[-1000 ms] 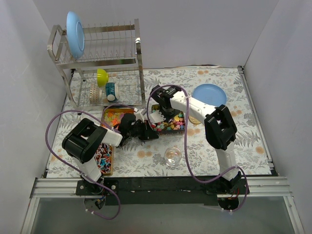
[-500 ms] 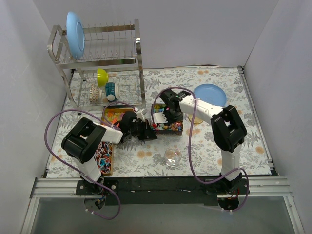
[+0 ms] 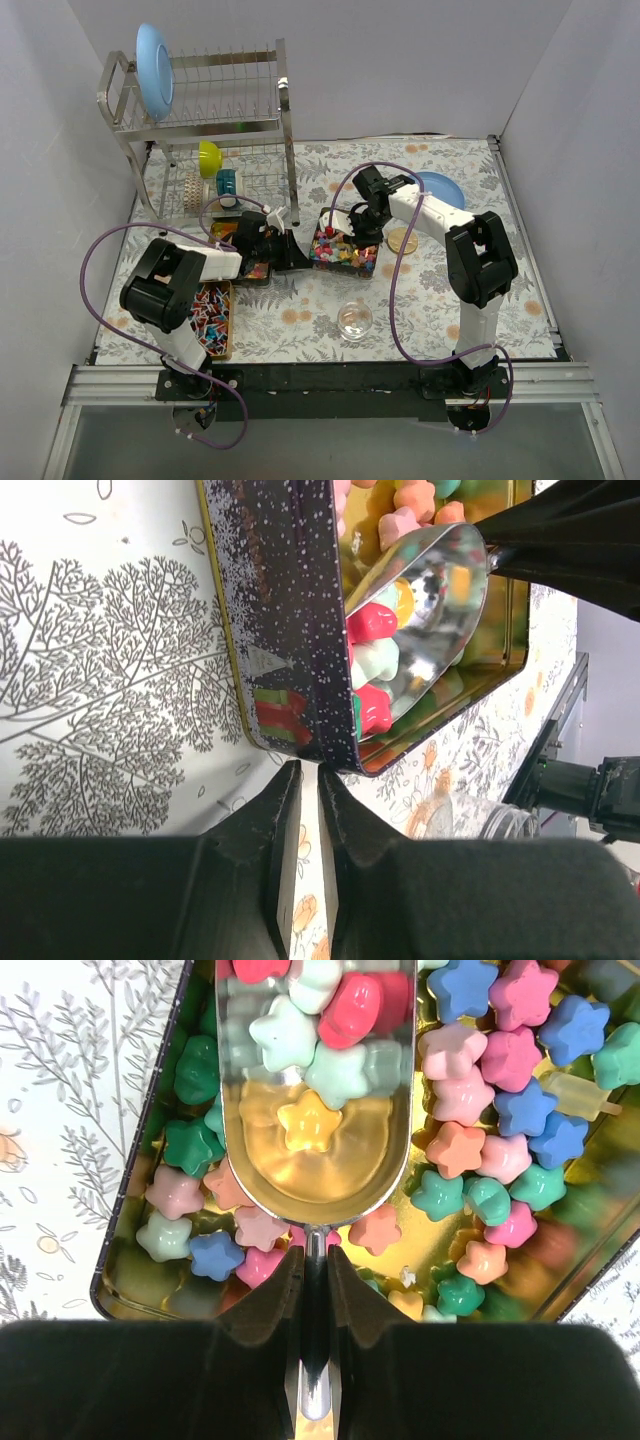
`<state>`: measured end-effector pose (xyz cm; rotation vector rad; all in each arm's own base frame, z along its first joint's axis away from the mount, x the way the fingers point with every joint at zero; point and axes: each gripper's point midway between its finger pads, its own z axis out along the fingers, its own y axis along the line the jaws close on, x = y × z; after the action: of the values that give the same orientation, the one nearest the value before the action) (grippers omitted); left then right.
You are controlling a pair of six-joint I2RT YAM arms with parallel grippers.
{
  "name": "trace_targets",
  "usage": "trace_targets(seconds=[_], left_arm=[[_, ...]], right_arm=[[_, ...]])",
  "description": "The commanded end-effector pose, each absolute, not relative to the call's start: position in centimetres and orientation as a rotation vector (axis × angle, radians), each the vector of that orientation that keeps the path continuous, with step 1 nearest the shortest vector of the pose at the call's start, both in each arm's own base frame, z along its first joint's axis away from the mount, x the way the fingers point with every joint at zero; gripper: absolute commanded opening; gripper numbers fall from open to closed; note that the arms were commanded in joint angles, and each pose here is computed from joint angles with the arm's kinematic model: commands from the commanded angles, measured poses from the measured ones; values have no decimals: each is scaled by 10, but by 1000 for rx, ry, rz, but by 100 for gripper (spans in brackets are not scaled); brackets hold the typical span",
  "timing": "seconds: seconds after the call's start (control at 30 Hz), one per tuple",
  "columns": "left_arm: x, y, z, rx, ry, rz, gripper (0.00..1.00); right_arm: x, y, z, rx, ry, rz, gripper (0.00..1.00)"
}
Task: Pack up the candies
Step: Scoop the fake candies from the storage box.
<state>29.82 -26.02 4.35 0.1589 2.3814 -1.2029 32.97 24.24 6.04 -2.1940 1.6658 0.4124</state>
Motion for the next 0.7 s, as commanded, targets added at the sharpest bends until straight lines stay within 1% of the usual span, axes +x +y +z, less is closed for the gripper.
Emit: trace_targets(seconds=[0.0,0.17,0.33,0.67], left_arm=[[296,-260,69,249,2323,-1225,13],[290,-257,73,253,2318,-1235,13],[285,-256,73,271,2321,-1231,14],[283,-255,75,307,2326,-1229,14]], right_arm=[[315,258,78,-2167,1585,558,1],[319,254,79,-2141,1619,554,1],[322,252,83,-2069,1666,622,1],[337,231,89,-2012,1718,594,1]])
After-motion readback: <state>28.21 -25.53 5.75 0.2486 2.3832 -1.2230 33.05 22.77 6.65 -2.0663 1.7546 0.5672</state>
